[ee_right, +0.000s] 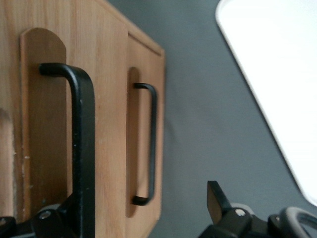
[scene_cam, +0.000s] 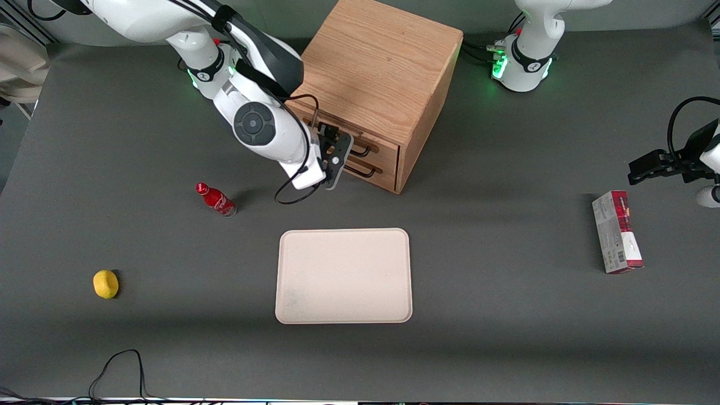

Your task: Open upper drawer

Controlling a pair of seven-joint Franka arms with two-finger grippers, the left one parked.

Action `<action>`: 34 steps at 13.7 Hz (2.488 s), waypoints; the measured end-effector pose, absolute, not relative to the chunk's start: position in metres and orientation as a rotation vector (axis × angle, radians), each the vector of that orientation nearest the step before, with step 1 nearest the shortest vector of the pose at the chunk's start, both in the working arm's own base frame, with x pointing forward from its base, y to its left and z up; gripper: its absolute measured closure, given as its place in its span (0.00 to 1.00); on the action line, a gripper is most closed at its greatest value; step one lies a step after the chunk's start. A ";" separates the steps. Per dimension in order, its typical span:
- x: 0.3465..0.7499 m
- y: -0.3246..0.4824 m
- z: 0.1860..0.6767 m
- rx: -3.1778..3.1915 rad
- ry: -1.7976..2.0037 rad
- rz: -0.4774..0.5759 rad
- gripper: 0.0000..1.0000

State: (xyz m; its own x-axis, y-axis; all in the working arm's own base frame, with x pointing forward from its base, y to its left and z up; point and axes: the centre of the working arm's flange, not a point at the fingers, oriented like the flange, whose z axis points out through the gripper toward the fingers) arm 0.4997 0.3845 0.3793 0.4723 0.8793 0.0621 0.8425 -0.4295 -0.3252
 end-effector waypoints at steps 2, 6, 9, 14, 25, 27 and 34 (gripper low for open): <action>0.523 0.363 0.380 -2.445 -1.434 0.137 0.00; 0.568 0.327 0.380 -2.520 -1.389 0.084 0.00; 0.603 0.302 0.377 -2.557 -1.363 0.099 0.00; 0.630 0.278 0.376 -2.586 -1.310 0.096 0.00; 0.659 0.197 0.509 -2.745 -1.181 0.052 0.00; 0.652 0.146 0.540 -2.866 -1.039 0.125 0.00; 0.575 0.030 0.575 -3.111 -0.280 0.154 0.00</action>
State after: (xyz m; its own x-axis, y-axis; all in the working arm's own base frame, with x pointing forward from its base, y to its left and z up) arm 0.5749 0.0301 0.5755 0.9791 0.1788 -0.0968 0.1774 -0.9839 -0.0226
